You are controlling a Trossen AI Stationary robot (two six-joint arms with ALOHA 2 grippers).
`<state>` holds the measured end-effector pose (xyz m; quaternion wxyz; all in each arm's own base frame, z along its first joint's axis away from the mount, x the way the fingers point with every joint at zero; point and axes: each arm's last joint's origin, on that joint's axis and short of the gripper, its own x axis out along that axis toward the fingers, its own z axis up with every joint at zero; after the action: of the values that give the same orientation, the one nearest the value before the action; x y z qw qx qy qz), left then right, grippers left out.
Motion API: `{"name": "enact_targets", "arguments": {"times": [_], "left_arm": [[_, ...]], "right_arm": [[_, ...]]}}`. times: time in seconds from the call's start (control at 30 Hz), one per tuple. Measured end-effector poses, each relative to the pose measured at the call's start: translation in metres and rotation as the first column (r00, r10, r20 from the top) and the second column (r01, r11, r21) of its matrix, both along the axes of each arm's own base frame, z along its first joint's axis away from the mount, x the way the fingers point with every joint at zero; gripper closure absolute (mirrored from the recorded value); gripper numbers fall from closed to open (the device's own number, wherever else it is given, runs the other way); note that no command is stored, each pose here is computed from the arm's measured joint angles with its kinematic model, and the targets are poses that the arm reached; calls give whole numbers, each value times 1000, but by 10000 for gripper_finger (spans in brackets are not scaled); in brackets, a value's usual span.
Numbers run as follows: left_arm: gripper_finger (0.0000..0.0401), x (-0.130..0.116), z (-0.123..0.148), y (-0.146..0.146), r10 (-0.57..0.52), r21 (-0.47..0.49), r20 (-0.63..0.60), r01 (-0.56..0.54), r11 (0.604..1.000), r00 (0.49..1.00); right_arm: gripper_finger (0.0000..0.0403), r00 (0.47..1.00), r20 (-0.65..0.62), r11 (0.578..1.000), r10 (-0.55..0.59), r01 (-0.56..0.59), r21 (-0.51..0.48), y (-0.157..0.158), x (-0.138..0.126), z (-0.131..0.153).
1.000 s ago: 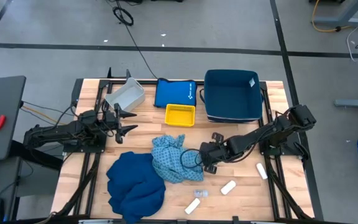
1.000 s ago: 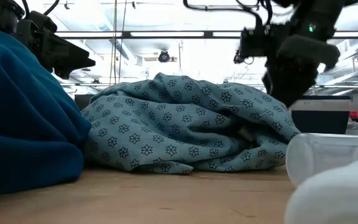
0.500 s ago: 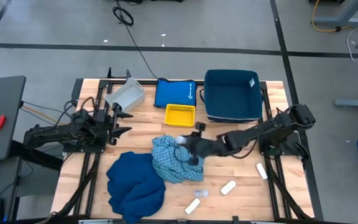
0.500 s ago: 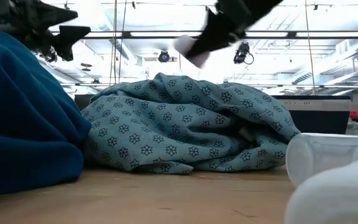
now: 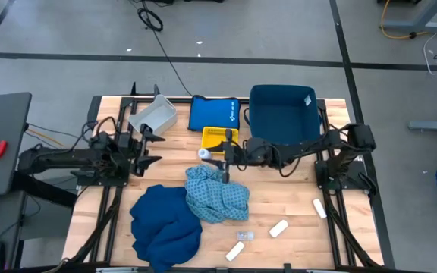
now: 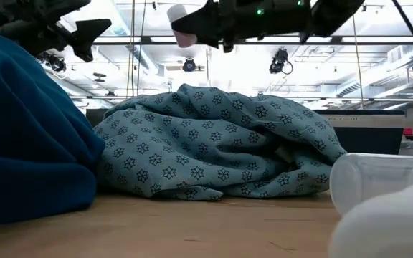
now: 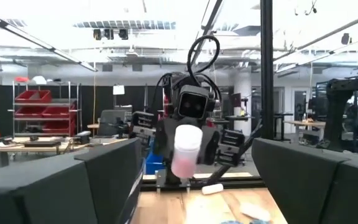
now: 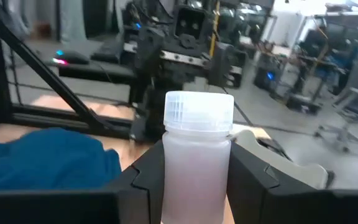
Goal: Pick & place medical supplies in basket/bin
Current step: Put the top transparent pill bottle into the gray bin
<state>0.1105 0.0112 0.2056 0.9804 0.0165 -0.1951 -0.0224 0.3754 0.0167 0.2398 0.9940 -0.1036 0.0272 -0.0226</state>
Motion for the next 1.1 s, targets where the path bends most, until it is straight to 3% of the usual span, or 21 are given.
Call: {"name": "enact_targets", "arguments": {"times": [0.37, 0.6, 0.73, 1.1], "left_arm": [[87, 49, 15, 8, 51, 58, -83, -46, 997, 995], [87, 87, 19, 13, 30, 98, -155, -15, 995, 987], [87, 98, 16, 13, -25, 111, -151, 43, 993, 988], [87, 114, 11, 15, -33, 110, -114, 46, 993, 993]], "right_arm": [[273, 997, 62, 999, 45, -45, -2, -15, 10, -14], [273, 995, 81, 998, 59, -58, -21, -16, 10, -12], [273, 995, 79, 998, 60, -58, -28, -16, 10, -12], [273, 995, 83, 998, 54, -51, -39, -19, 10, -12]]}}
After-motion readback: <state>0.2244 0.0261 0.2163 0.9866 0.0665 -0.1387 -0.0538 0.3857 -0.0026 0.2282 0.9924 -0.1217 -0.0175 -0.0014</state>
